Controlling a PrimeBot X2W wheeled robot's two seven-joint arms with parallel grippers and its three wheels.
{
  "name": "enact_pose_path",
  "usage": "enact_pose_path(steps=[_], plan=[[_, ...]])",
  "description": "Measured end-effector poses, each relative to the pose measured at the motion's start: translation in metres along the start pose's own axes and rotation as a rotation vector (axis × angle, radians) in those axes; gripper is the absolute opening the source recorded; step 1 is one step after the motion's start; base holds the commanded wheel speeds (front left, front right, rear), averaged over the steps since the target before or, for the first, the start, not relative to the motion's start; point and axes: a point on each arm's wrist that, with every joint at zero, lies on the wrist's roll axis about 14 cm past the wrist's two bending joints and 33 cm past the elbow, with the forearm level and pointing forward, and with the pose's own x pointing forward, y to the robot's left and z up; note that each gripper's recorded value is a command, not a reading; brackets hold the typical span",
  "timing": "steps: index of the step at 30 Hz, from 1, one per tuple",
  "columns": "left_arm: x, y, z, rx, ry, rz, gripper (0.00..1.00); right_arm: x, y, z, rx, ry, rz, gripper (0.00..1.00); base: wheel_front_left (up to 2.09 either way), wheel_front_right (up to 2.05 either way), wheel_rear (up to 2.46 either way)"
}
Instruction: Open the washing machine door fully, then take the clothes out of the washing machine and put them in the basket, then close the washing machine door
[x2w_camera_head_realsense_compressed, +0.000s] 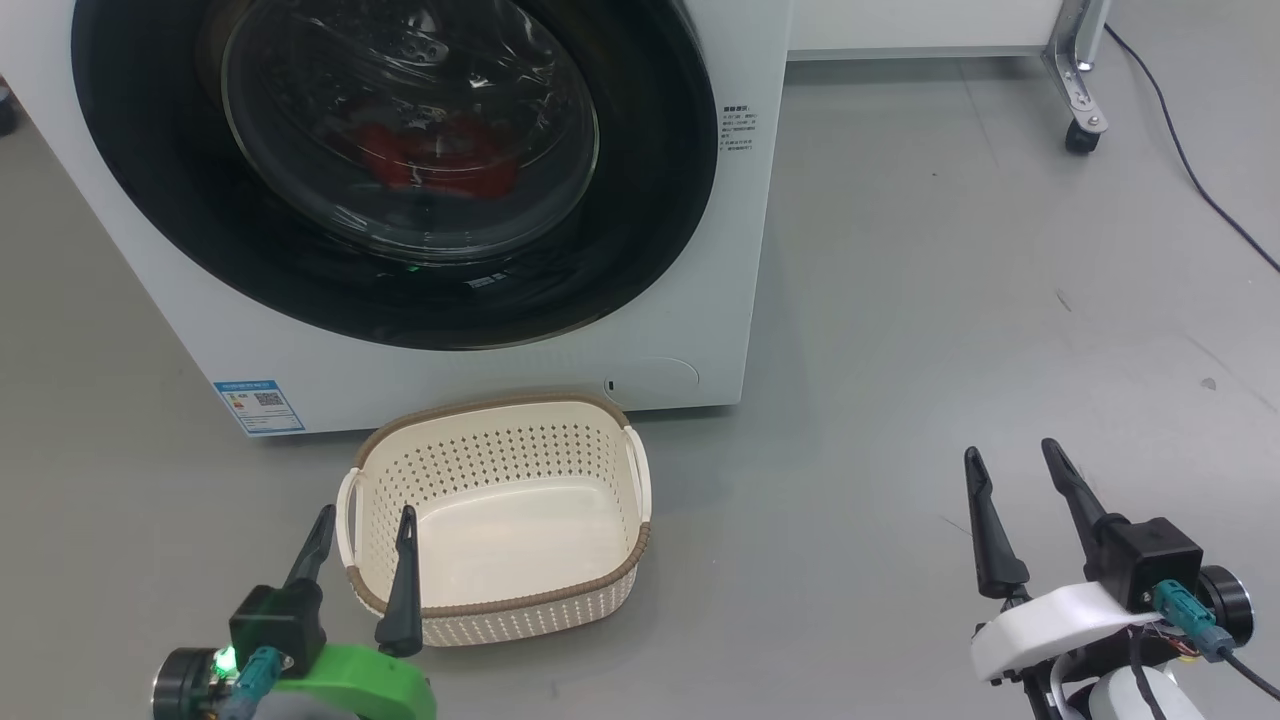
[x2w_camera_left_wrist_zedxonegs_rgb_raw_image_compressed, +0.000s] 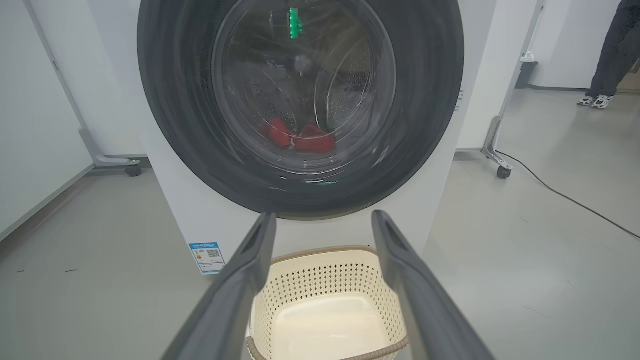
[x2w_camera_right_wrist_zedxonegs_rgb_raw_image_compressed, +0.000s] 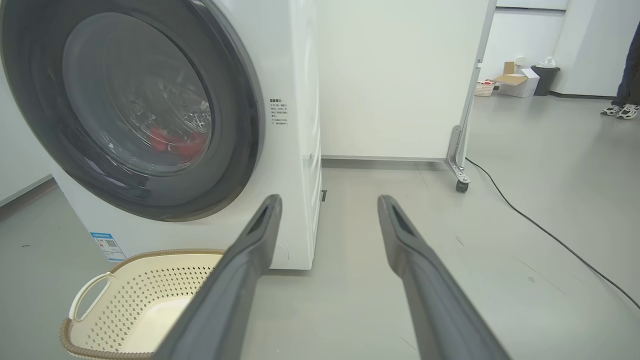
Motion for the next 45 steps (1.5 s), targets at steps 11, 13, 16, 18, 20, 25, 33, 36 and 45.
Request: enact_pose_path(steps=[11, 13, 16, 18, 20, 25, 33, 36, 45], plan=[[-0.0012, -0.0053, -0.0013, 0.093, -0.018, -0.018, 1.0, -0.0035, 0.0059, 0.0012, -0.106, -0.025, 0.024, 1.0, 0.0, 0.0, 0.0], [-0.0014, -0.0047, -0.0021, 0.091, -0.015, -0.014, 1.0, -0.0035, 0.0059, 0.0016, -0.105, -0.027, 0.023, 1.0, 0.0, 0.0, 0.0], [-0.0014, -0.0038, -0.0024, 0.087, -0.015, -0.007, 1.0, -0.0034, 0.0052, 0.0024, -0.104, -0.029, 0.019, 1.0, 0.0, 0.0, 0.0], [-0.0016, -0.0026, -0.0026, 0.083, -0.014, 0.0, 1.0, -0.0033, 0.0043, 0.0032, -0.096, -0.033, 0.011, 1.0, 0.0, 0.0, 0.0], [-0.0019, -0.0014, -0.0026, 0.082, -0.014, 0.006, 1.0, -0.0034, 0.0042, 0.0036, -0.089, -0.034, 0.006, 1.0, 0.0, 0.0, 0.0], [-0.0027, 0.0006, -0.0039, 0.084, -0.01, 0.014, 1.0, -0.0047, 0.0021, 0.0022, -0.086, -0.031, -0.003, 1.0, 0.0, 0.0, 0.0], [-0.003, 0.0004, -0.0061, 0.083, -0.003, 0.015, 1.0, -0.0073, 0.0001, -0.0008, -0.081, -0.022, -0.013, 1.0, 0.0, 0.0, 0.0], [-0.0032, 0.0004, -0.007, 0.084, -0.001, 0.015, 1.0, -0.0074, -0.0006, -0.0006, -0.079, -0.022, -0.017, 0.99, 0.0, 0.0, 0.0], [-0.0034, 0.0003, -0.0077, 0.094, 0.001, 0.014, 1.0, -0.0065, 0.0017, -0.0021, -0.059, -0.019, -0.007, 0.0, 0.0, 0.0, 0.0]])
